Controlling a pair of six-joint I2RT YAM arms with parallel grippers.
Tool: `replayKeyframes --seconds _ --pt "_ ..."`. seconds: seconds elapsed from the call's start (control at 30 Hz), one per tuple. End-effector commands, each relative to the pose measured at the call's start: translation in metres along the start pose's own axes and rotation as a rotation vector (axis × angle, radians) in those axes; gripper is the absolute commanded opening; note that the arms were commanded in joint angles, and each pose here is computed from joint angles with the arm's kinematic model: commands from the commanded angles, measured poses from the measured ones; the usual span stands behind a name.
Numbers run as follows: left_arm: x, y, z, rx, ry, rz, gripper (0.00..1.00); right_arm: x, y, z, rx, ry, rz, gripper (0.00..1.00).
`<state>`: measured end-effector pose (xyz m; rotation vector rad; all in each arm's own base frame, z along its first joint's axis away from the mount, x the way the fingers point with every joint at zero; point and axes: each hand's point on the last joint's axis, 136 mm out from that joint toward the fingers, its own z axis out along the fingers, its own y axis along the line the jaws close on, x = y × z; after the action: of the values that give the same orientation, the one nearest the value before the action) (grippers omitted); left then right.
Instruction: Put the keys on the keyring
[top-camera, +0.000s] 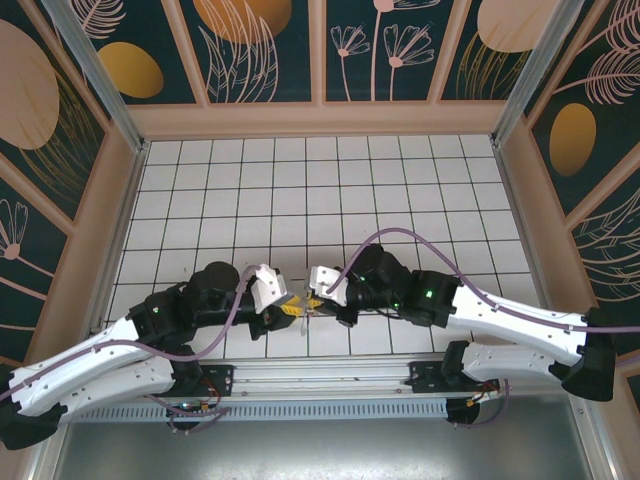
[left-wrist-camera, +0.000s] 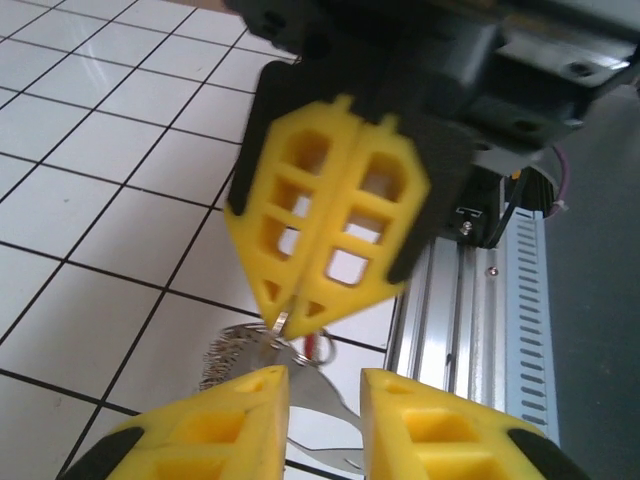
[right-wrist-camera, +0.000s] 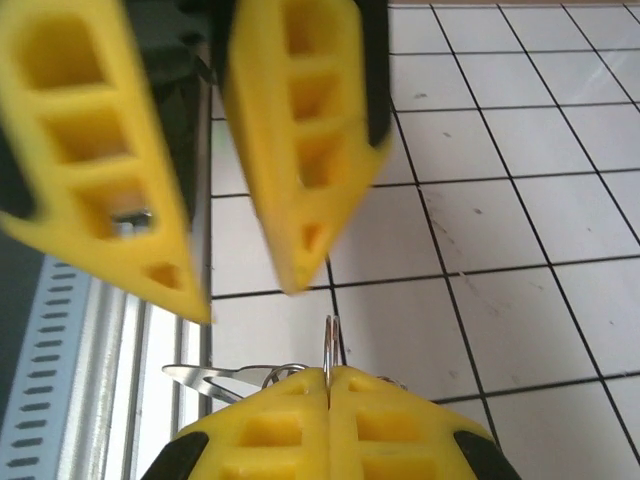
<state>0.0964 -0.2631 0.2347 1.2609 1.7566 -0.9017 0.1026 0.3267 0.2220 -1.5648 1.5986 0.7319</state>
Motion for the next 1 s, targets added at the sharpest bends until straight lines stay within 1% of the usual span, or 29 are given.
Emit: replayKeyframes --seconds 0.0,0.3,0.53,0.73,0.97 --pt "-0.011 -0.007 -0.006 0.027 -0.015 0.030 0.27 -0.011 -0.009 -0.005 0.038 -0.015 -0.028 0.00" --pt "-0.009 -0.005 0.006 0.031 -0.001 0.049 0.28 -0.020 -0.002 -0.004 -0.016 -0.041 -0.050 0.00" --pt "-0.009 -0.004 0.001 0.017 0.002 0.072 0.29 -0.014 0.008 -0.003 -0.070 -0.024 -0.048 0.00" --pt "-0.011 -0.002 0.000 0.008 0.000 0.086 0.29 -0.018 0.016 -0.003 -0.119 -0.041 -0.051 0.00" --pt "-0.005 -0.002 0.011 0.026 0.026 0.087 0.30 -0.024 0.017 -0.007 -0.124 -0.068 -0.058 0.00"
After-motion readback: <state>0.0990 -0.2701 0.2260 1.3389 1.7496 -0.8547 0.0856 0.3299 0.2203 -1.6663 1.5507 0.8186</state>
